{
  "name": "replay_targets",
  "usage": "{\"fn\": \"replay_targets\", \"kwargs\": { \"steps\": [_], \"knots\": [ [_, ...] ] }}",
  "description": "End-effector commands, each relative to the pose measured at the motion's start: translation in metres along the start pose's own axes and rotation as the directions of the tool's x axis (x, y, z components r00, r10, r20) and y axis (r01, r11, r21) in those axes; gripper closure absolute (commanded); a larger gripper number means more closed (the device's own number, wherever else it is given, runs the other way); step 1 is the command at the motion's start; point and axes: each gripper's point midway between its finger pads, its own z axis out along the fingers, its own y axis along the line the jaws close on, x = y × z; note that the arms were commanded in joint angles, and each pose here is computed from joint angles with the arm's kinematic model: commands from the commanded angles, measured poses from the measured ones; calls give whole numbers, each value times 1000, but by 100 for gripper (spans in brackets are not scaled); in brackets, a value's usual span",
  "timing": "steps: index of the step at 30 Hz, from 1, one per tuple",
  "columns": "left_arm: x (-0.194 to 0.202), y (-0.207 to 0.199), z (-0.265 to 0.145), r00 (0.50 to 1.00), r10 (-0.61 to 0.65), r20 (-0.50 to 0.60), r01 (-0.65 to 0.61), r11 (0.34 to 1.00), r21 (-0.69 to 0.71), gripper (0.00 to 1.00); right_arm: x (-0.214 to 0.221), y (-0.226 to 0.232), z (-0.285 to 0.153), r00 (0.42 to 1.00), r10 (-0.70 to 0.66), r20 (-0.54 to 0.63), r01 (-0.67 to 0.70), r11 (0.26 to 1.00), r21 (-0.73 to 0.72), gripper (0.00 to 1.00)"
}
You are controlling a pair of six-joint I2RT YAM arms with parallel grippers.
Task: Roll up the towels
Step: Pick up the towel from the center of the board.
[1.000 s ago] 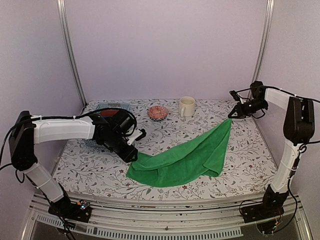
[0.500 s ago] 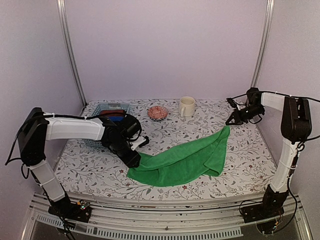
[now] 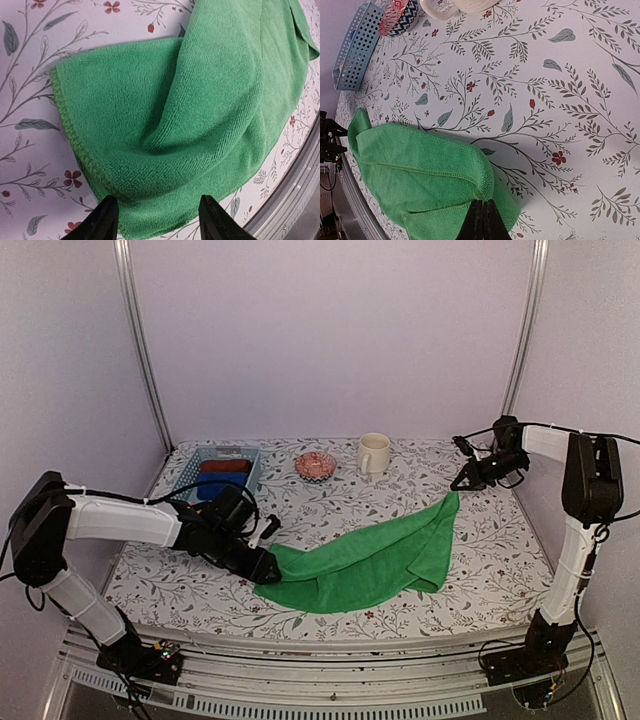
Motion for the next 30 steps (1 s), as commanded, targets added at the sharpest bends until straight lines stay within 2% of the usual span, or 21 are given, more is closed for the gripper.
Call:
{"fn": "replay_targets", "kwargs": {
  "steps": [1,7,12,18,21,24,29,30],
  "knots": [
    [-22,-3,2,995,-33,93,28,998,50,44,3,3,2,1000,-5,-1,5,1000,-18,97],
    [-21,-8,10,994,-29,107,17,994,112,48,4,4,1,1000,-2,1,2,1000,-22,97],
    [-12,-1,18,994,-86,72,79,992,100,47,5,6,1,1000,-1,-1,1,1000,-27,97],
    [-10,-3,17,988,-125,92,112,985,133,47,5,6,3,1000,4,-1,-4,999,-37,97],
    [-11,-8,19,989,-118,93,102,982,161,54,5,6,3,1000,8,-2,-8,999,-41,97],
    [-13,-12,18,990,-106,97,88,980,181,66,6,6,3,1000,9,-3,-9,999,-40,97],
    [-20,-16,9,993,-85,84,68,981,180,98,3,8,-2,1000,-4,5,4,1000,-26,97],
    [-24,-17,5,993,-77,89,60,982,182,100,1,8,-5,1000,-13,11,13,1000,-17,97]
  ]
}}
